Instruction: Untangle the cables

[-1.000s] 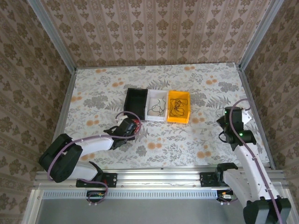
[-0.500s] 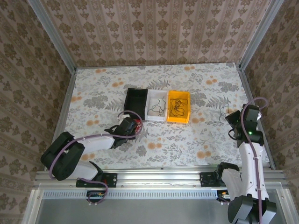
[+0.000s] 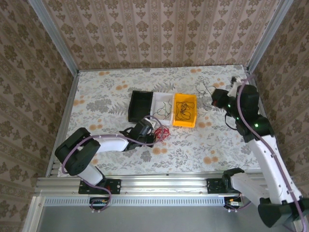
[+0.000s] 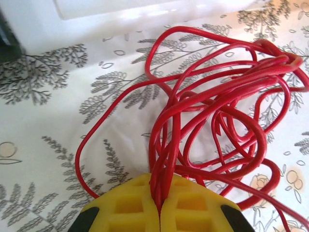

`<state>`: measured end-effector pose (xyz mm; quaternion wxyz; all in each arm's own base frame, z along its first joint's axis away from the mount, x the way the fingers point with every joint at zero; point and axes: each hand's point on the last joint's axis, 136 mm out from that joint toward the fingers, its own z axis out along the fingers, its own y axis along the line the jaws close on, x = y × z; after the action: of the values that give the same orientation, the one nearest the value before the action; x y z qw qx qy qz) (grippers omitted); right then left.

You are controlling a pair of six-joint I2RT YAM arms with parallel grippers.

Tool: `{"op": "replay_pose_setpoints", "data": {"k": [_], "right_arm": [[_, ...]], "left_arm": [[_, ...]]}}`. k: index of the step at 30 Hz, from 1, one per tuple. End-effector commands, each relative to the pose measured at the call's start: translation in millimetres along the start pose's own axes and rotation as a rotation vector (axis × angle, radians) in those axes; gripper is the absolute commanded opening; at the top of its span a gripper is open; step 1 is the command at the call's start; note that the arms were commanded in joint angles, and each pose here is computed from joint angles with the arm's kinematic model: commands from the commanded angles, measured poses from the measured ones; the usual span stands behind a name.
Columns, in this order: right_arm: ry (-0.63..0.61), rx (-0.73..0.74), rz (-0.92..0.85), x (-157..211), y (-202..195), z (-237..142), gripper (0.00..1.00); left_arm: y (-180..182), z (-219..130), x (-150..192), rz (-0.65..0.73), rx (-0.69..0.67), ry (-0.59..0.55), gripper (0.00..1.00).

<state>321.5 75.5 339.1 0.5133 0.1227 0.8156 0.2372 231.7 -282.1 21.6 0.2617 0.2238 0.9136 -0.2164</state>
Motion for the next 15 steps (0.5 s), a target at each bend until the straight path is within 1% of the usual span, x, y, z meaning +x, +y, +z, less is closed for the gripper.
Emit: {"op": "replay_pose_setpoints", "data": {"k": [1, 5, 8, 11, 15], "right_arm": [[0.011, -0.067, -0.088, -8, 32, 17, 0.04], [0.048, -0.085, -0.096, -3, 48, 47, 0.04], [0.103, -0.113, -0.110, 9, 59, 71, 0.04], [0.166, -0.150, -0.135, 27, 73, 95, 0.05], [0.261, -0.151, -0.173, 59, 82, 127, 0.05]], "left_arm": [[-3, 2, 37, 0.030, 0.027, 0.130, 0.00], [4, -4, 35, 0.018, 0.000, 0.096, 0.00], [8, -9, 34, 0.004, -0.006, 0.071, 0.00], [8, -13, 31, -0.006, 0.014, 0.034, 0.00], [15, -20, 29, -0.034, 0.020, 0.001, 0.00]]}}
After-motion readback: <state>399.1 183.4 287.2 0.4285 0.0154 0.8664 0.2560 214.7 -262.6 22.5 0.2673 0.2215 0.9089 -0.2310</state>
